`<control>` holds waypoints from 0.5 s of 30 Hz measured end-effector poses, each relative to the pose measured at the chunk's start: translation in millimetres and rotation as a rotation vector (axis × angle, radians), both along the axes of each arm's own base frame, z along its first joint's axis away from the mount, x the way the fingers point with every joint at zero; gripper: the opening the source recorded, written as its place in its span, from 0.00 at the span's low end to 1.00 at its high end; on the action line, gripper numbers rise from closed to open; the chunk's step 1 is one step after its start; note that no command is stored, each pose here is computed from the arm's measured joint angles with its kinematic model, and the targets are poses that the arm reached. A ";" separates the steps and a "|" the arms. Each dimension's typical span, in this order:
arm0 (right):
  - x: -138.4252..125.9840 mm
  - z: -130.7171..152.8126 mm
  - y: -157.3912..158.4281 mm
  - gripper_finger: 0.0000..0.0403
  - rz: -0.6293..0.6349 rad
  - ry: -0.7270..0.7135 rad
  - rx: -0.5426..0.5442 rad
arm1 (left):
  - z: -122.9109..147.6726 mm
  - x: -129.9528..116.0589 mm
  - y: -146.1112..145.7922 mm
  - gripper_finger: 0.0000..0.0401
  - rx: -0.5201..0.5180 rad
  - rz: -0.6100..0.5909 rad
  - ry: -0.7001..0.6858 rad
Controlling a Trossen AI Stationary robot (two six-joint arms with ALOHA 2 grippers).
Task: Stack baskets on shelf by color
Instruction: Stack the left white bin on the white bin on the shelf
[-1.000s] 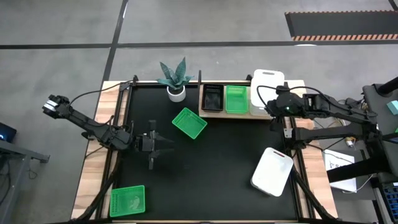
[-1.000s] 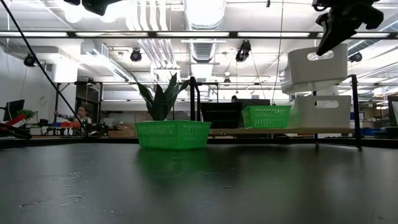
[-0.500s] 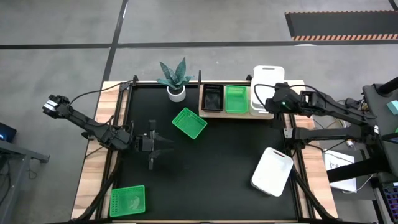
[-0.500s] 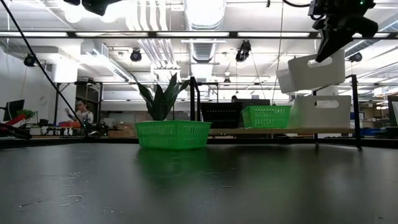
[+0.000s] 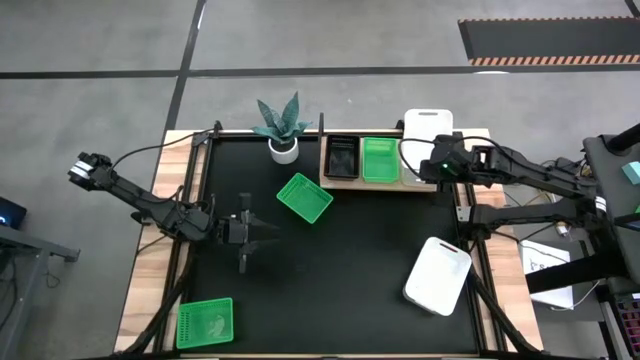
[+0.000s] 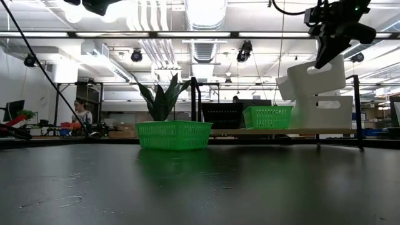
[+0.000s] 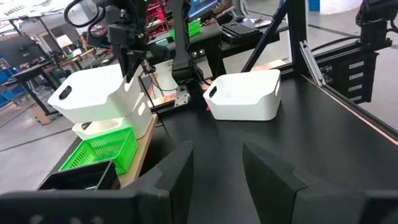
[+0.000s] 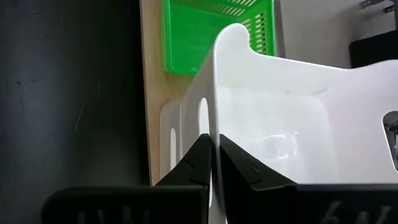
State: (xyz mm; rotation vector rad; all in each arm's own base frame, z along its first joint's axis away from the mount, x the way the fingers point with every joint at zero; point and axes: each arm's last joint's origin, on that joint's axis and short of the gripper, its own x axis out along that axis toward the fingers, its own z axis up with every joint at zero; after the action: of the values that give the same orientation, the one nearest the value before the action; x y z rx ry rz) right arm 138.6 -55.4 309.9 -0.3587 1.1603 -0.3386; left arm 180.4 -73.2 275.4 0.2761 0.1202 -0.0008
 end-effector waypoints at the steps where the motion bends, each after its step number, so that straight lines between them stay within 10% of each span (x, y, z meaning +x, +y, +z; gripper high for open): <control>1: 0.7 -0.4 -0.3 0.02 0.000 0.003 0.000 | 0.0 0.0 0.0 0.31 0.000 0.000 0.000; 15: 1.4 -1.0 -1.4 0.02 -0.008 0.023 -0.026 | 0.0 0.0 0.1 0.31 0.000 0.002 0.000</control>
State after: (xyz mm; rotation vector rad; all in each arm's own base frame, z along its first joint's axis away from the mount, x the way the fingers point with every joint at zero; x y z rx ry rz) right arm 140.0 -56.7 308.8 -0.3813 1.1808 -0.3576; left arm 180.4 -73.1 275.4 0.2762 0.1204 0.0010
